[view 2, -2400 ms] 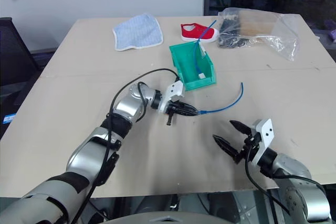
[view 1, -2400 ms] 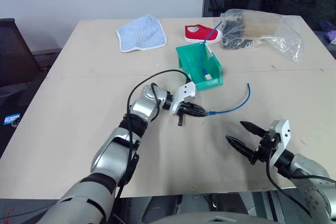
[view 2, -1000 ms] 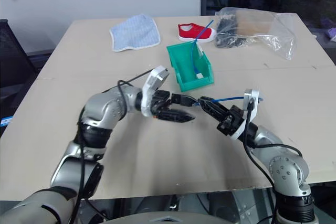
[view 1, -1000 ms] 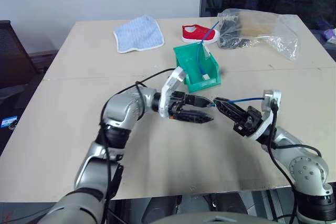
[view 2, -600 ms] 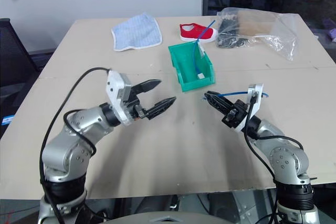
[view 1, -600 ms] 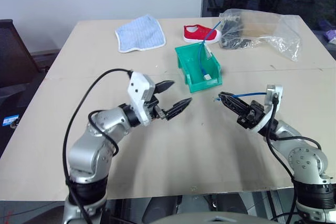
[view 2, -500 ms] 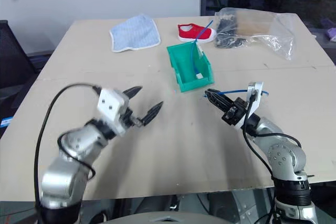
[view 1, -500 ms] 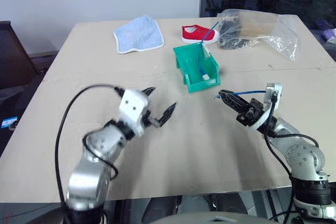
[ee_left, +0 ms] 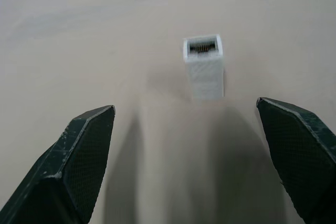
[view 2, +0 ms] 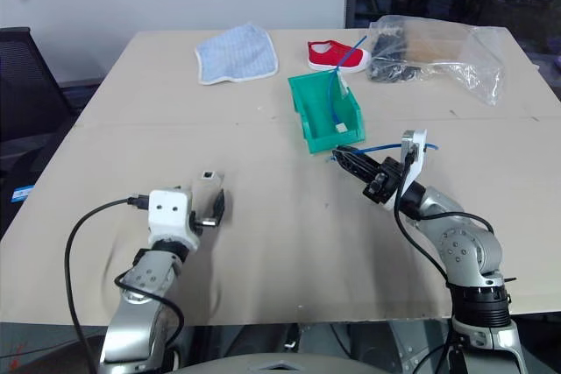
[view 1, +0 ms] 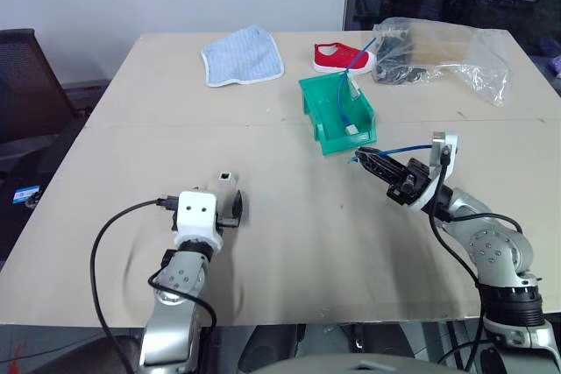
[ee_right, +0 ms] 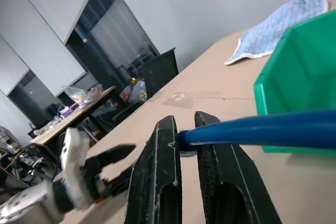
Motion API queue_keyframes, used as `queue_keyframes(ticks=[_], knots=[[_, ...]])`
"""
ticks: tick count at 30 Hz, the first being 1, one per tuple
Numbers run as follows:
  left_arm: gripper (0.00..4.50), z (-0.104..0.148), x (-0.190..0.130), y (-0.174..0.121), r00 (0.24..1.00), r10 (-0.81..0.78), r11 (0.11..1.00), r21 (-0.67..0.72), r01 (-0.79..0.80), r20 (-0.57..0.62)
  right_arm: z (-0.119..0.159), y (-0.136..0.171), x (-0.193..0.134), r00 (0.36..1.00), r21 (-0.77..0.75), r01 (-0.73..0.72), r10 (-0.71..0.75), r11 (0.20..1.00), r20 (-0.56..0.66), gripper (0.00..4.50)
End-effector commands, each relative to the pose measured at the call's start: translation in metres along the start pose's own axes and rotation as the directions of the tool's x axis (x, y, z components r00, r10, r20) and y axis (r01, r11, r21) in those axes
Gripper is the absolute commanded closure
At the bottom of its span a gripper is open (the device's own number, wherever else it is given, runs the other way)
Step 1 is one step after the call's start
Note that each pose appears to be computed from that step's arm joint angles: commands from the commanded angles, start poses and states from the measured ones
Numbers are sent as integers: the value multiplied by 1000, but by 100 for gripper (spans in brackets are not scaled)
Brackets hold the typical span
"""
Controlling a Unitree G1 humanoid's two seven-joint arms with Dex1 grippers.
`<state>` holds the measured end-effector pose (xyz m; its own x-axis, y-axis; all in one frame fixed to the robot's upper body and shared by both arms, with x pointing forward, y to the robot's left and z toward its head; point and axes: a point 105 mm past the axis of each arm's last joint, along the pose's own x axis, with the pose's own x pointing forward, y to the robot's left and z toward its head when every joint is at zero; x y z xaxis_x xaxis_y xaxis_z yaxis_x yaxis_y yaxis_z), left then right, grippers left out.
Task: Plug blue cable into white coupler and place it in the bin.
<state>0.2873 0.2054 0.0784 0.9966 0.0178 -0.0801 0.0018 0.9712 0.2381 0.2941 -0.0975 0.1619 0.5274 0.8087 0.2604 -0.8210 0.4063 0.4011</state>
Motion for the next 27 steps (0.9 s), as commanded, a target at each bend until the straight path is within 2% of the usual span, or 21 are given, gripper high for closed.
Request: queue_keyframes(ticks=[1,3,6,9,10,13,16,18,20,22,24,27], knots=[[7,0,12,4,999,-17,1000,14,17,29,7,9,4,999,-34,-29,30,999,26,450],[7,-4,17,4,999,-22,1000,4,22,28,6,9,3,999,-35,-22,23,999,30,450],[94,-9,20,-1,997,-63,998,-3,63,33,6,9,0,999,-40,-5,6,999,38,450],[213,-15,21,-1,997,-74,997,-8,74,29,5,9,-1,999,-39,1,0,999,39,450],[276,-16,21,-1,997,-77,997,-8,77,29,4,9,-2,999,-39,3,-2,999,38,450],[398,-20,24,-1,996,-88,996,-21,89,30,3,9,-2,999,-40,7,-6,999,36,450],[395,-19,31,-9,992,-124,991,-46,125,39,2,9,-2,999,-42,8,-7,999,35,450],[395,-11,36,-35,962,-264,960,-73,269,74,4,10,-1,1000,-54,4,-2,999,31,450],[395,5,38,-64,891,-436,891,-76,447,127,7,12,1,1000,-85,-11,12,996,14,450],[395,21,38,-91,780,-604,783,-60,619,165,8,16,3,999,-134,-41,37,990,-29,450],[395,36,33,-118,609,-774,621,20,783,172,6,20,5,994,-195,-80,63,978,-91,450],[395,48,17,-150,277,-955,294,220,930,107,-2,22,8,969,-321,-162,89,933,-230,450]])
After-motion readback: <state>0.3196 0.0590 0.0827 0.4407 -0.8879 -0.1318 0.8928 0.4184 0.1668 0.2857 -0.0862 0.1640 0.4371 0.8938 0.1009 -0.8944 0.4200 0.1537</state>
